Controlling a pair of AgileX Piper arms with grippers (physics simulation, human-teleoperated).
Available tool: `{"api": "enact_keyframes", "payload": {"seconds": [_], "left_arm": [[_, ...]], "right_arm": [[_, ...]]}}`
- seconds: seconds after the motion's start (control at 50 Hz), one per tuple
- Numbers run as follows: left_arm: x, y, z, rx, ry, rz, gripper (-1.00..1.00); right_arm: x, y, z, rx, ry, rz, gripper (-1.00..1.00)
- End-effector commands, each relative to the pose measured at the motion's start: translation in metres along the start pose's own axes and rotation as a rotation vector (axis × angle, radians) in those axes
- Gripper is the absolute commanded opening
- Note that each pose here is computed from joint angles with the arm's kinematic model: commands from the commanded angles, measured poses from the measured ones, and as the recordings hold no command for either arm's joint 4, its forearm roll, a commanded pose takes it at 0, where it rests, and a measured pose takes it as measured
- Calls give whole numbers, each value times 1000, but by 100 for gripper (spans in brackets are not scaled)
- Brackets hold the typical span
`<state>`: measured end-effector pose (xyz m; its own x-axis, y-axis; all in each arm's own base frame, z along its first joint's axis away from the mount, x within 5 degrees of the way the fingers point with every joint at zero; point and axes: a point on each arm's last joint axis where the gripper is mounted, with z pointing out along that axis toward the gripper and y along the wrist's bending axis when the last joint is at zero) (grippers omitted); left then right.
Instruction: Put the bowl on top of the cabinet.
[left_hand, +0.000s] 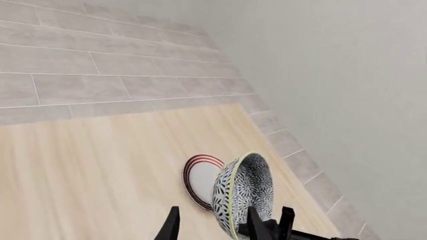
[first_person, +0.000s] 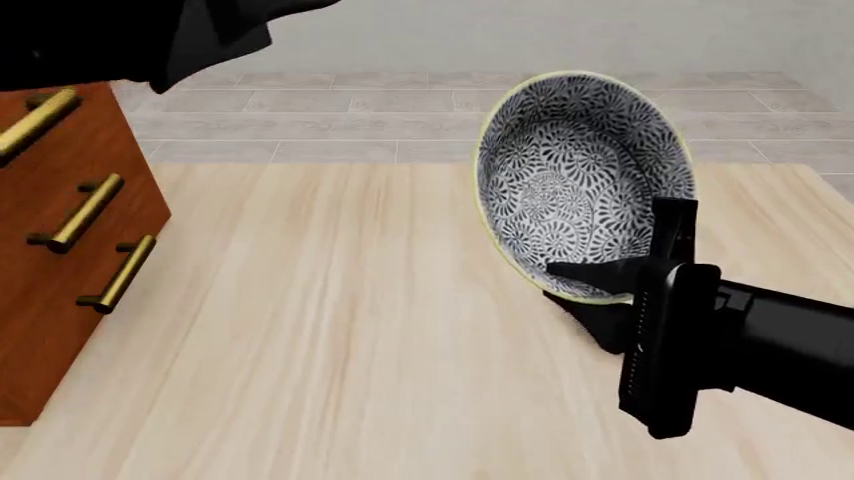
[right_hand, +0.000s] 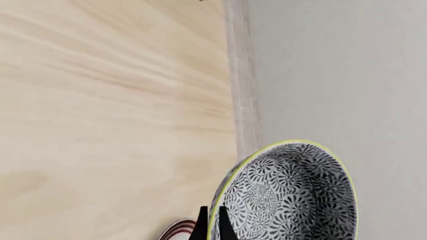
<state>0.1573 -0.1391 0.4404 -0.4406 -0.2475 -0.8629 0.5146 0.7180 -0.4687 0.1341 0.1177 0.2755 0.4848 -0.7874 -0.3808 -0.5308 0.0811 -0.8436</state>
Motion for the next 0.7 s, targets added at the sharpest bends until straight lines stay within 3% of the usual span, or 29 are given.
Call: {"api": "enact_keyframes", "payload": {"seconds": [0.02,0.34,0.54,0.7], "left_arm": [[1,0,14,-11,23,-10,100],[10,4,35,-29,65,-26,100],[36,11,59,-54,148,-39,100],[42,13,72,-65,177,-41,100]], "right_arm": [[-3,1,1,3,-15,-16,-100],[-6,5,6,-10,-35,-20,-100],[-8,6,8,-16,-44,-21,-100],[-7,10,11,-21,-47,-15,-100]]}}
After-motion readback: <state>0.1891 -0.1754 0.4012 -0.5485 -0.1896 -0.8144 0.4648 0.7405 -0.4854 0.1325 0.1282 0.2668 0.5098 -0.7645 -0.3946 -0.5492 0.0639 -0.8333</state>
